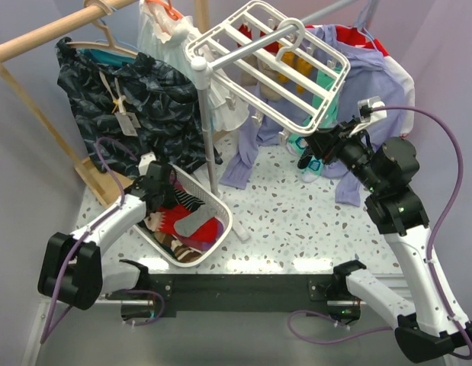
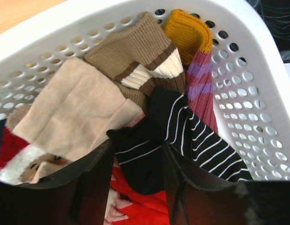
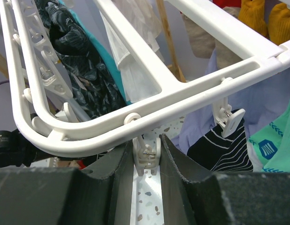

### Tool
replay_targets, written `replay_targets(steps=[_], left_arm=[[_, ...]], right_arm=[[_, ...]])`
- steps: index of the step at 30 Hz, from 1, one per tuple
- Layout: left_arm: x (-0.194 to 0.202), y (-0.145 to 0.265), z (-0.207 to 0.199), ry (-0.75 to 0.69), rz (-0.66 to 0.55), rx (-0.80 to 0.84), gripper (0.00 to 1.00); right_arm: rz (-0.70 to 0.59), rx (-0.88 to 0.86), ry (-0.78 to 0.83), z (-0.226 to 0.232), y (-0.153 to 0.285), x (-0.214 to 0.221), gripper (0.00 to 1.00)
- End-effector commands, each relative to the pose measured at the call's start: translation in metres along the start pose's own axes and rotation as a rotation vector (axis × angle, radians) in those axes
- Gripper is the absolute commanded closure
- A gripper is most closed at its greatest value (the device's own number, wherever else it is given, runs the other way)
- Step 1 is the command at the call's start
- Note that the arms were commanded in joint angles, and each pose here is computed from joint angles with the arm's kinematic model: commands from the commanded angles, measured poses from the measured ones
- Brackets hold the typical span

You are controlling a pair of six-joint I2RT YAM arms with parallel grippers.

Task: Clip the socks to the hanger
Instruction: Open the clamp at the hanger, then pick up the sock from the bin.

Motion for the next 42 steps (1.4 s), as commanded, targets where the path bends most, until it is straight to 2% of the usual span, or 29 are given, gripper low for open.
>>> replay_targets(steps=[1,6,11,19,30,36,40,42], left_arm=[[-0.007,-0.007,-0.009,0.027,-0.025,0.037,0.48],[-0.004,-0.009,-0.010,0.023,-0.010,0.045,0.44],[-0.014,-0.002,-0.017,0.045,-0.023,0.094,0.51],[-0.030,0.017,-0.040,0.089,-0.021,0.267,0.52],[-0.016,0.007,-0.031,0.075,-0.013,0.214,0.57],[-0.022,0.012,-0.030,0.075,-0.047,0.210,0.76],[-0.036,0.025,-0.025,0.063,-0.109,0.194,0.95],[-0.046,0.036,-0.022,0.025,-0.150,0.193,0.97]], right_arm=[[-0.005,0.009,0.018,-0.002,0.000,-0.002,0.85],[-0.005,0.014,0.021,-0.002,0.001,-0.002,0.85],[-0.006,0.016,0.021,-0.002,0.000,-0.002,0.85],[-0.012,0.017,0.018,-0.001,0.002,-0.005,0.85],[-0.006,0.011,0.014,-0.001,-0.001,-0.004,0.85],[-0.003,0.013,0.013,-0.001,0.000,-0.003,0.85],[0.000,0.016,0.013,-0.002,-0.001,-0.002,0.85],[-0.002,0.018,0.014,-0.002,-0.001,-0.003,0.85]])
Point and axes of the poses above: each gripper's point midway between its finger pads, its own y axis back along the fingers, its own z axis along the line the jaws close on, x = y × z, the point moved 8 cm from there along y, back along the fingers, and after that the axes turned 1 degree about y, right-handed, at the moved point
